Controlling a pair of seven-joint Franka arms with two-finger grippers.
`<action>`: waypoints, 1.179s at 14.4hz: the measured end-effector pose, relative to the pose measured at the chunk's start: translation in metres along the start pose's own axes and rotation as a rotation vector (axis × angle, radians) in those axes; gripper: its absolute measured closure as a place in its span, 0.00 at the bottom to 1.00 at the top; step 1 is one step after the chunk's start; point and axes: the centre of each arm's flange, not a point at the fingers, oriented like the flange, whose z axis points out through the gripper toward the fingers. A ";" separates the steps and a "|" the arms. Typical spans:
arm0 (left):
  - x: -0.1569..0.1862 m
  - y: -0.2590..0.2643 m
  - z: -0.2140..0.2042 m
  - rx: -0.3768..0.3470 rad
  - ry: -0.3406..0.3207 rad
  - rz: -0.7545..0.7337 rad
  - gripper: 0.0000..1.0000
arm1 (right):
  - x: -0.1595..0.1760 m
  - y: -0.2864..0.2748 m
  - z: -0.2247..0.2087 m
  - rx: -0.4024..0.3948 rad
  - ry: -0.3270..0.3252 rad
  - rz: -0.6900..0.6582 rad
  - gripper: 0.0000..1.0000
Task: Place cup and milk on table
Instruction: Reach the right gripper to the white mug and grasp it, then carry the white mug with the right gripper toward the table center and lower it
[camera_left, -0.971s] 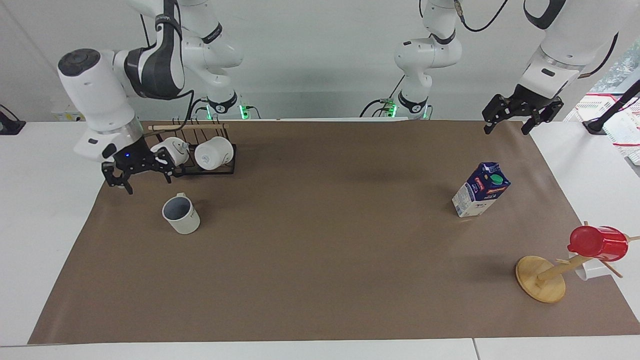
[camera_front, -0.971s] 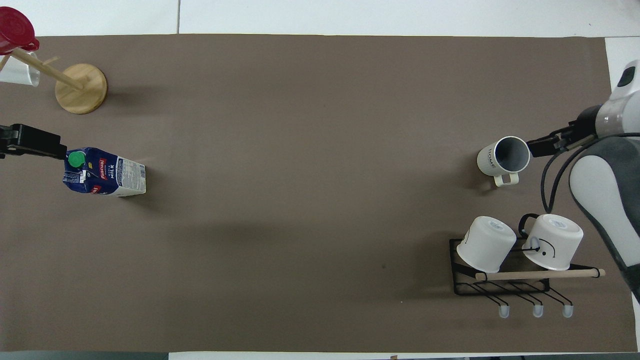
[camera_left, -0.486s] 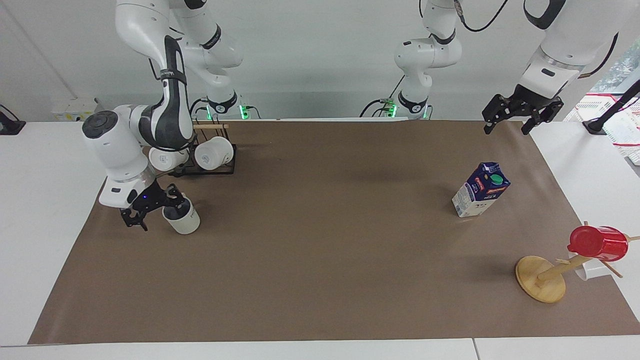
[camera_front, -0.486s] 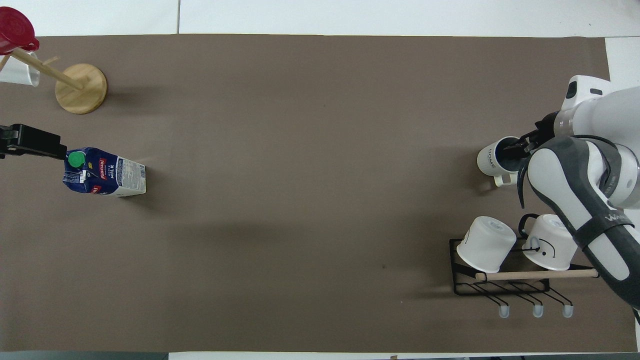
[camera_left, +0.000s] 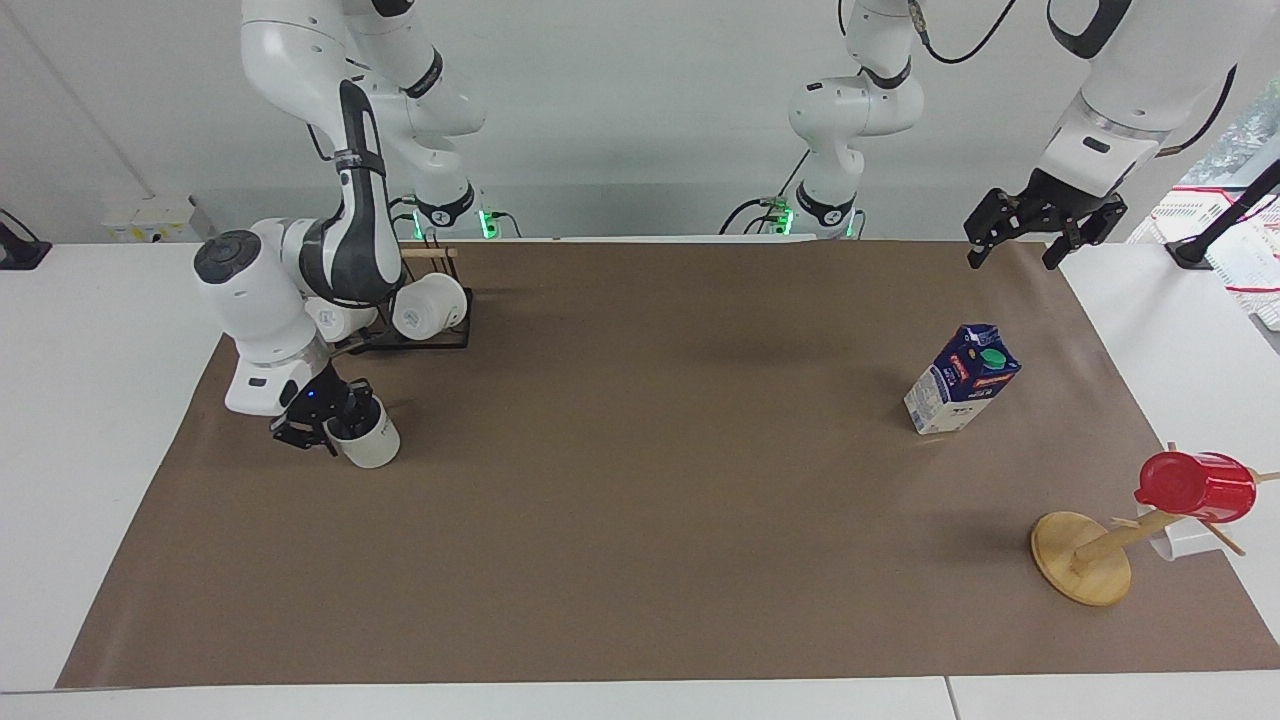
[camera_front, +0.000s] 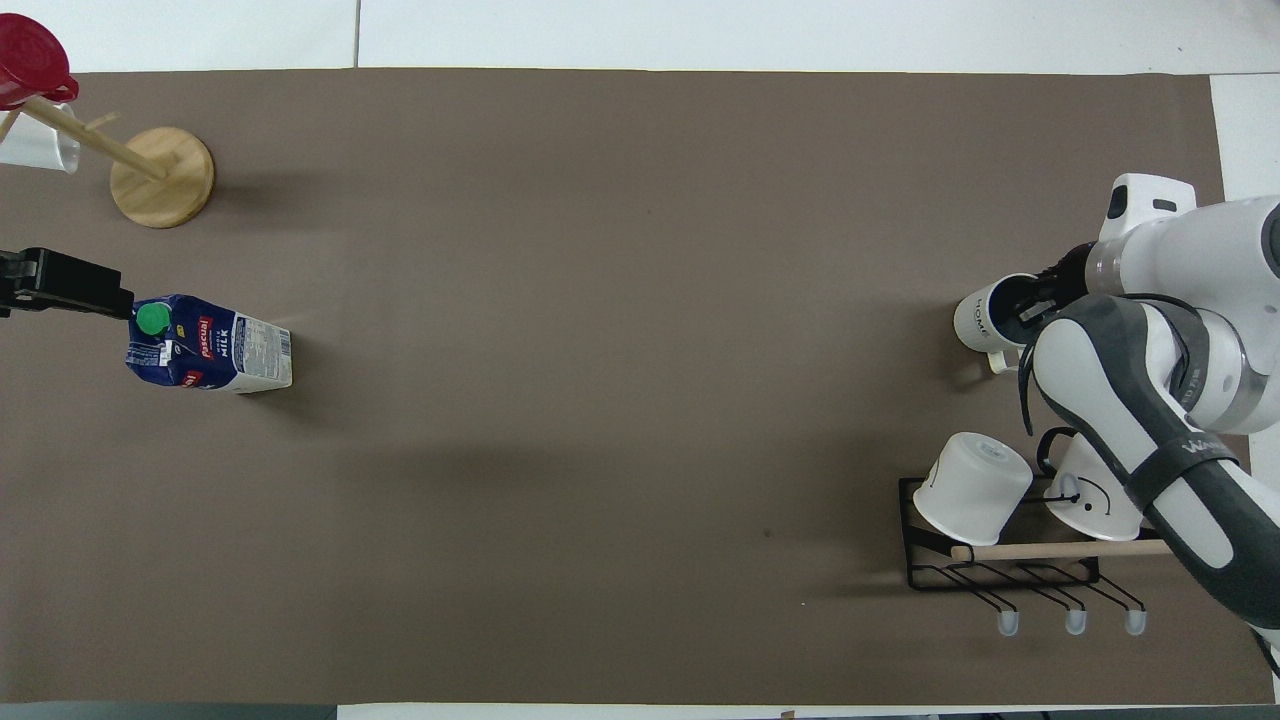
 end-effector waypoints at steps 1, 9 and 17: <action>0.000 0.000 0.000 0.000 0.000 0.000 0.00 | 0.002 0.001 -0.002 -0.001 0.003 -0.001 0.93; 0.000 0.000 0.000 0.000 0.000 0.000 0.00 | 0.050 -0.008 -0.055 0.021 0.009 0.037 0.96; 0.000 0.000 0.000 0.000 0.000 0.000 0.00 | 0.150 -0.194 -0.048 0.057 0.052 0.150 0.96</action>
